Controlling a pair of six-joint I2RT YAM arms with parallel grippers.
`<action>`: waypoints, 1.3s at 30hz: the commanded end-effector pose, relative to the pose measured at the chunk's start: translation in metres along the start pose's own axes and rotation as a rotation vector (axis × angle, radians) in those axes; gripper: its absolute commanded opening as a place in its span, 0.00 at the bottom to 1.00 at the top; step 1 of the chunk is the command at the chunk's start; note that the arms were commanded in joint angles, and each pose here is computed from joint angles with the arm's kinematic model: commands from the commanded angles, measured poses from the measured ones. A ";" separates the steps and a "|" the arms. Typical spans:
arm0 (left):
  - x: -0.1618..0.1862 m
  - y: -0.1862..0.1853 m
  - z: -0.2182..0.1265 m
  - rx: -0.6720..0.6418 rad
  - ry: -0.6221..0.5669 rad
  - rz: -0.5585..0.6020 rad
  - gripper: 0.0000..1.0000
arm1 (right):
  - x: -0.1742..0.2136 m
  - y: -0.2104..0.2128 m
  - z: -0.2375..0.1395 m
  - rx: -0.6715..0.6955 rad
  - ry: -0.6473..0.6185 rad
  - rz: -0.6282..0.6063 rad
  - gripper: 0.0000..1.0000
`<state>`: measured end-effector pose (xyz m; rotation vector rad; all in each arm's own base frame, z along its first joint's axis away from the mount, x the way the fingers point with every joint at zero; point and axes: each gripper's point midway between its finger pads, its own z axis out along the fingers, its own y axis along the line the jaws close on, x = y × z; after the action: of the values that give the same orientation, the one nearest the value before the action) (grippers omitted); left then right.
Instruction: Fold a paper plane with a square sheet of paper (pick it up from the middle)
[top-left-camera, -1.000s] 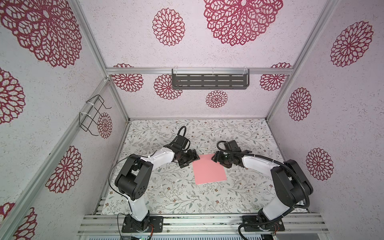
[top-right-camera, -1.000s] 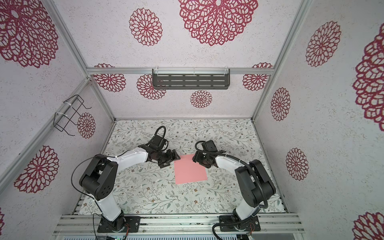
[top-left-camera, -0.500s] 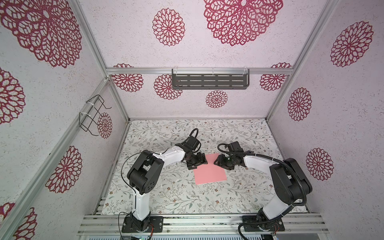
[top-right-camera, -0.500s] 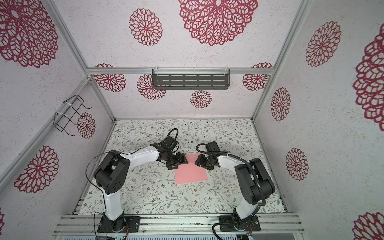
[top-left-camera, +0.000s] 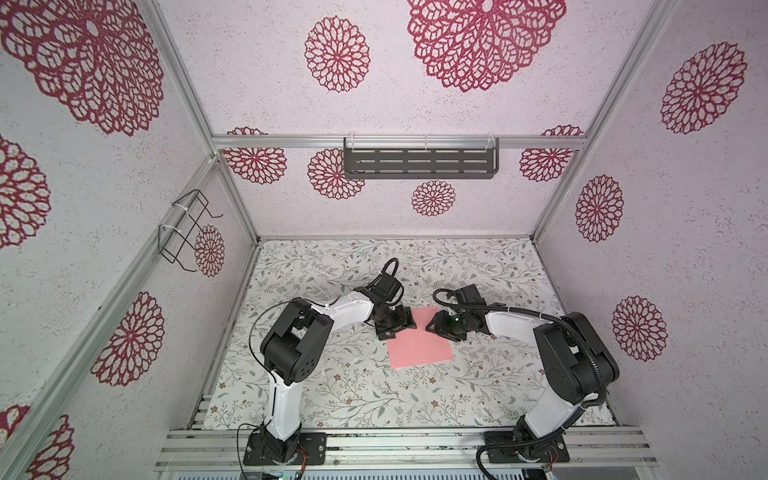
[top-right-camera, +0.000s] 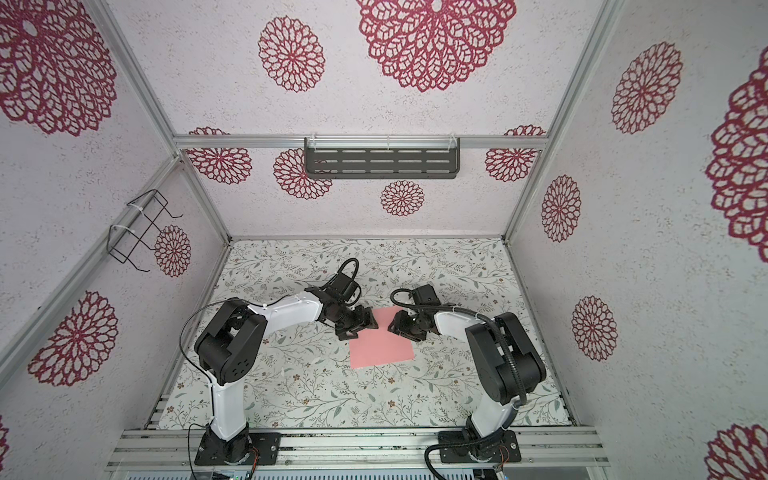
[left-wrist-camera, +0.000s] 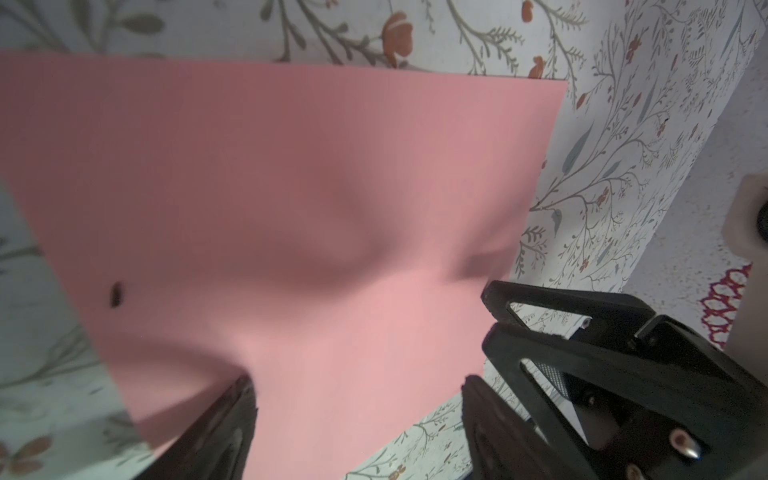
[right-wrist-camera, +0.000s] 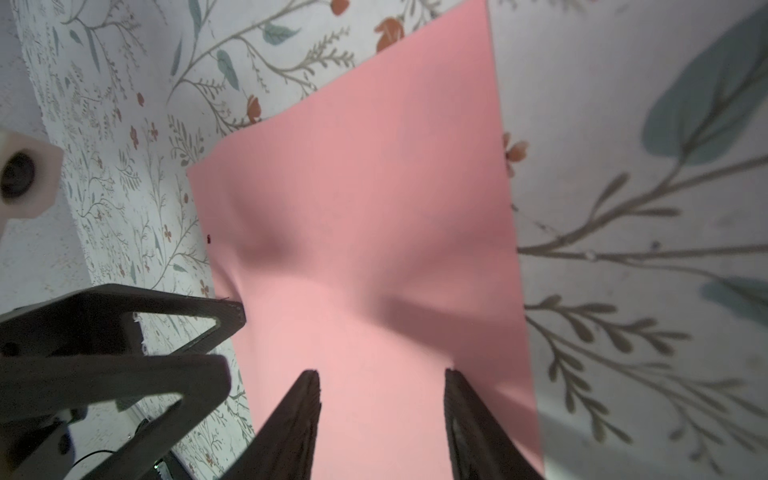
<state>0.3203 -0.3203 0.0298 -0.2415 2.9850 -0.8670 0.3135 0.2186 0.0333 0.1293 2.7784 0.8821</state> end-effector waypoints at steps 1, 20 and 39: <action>0.007 0.011 0.013 -0.018 0.038 -0.029 0.81 | 0.015 -0.009 0.011 -0.006 0.054 0.027 0.51; -0.005 0.015 0.001 0.056 -0.003 -0.062 0.75 | 0.020 0.036 0.023 -0.220 0.098 0.045 0.40; -0.033 -0.037 -0.078 0.344 -0.183 0.129 0.31 | -0.034 0.069 -0.060 -0.394 -0.227 -0.085 0.53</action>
<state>0.3362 -0.3001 0.0699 -0.2087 2.7750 -1.1080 0.3174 0.2406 0.0890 0.0985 2.4907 1.2748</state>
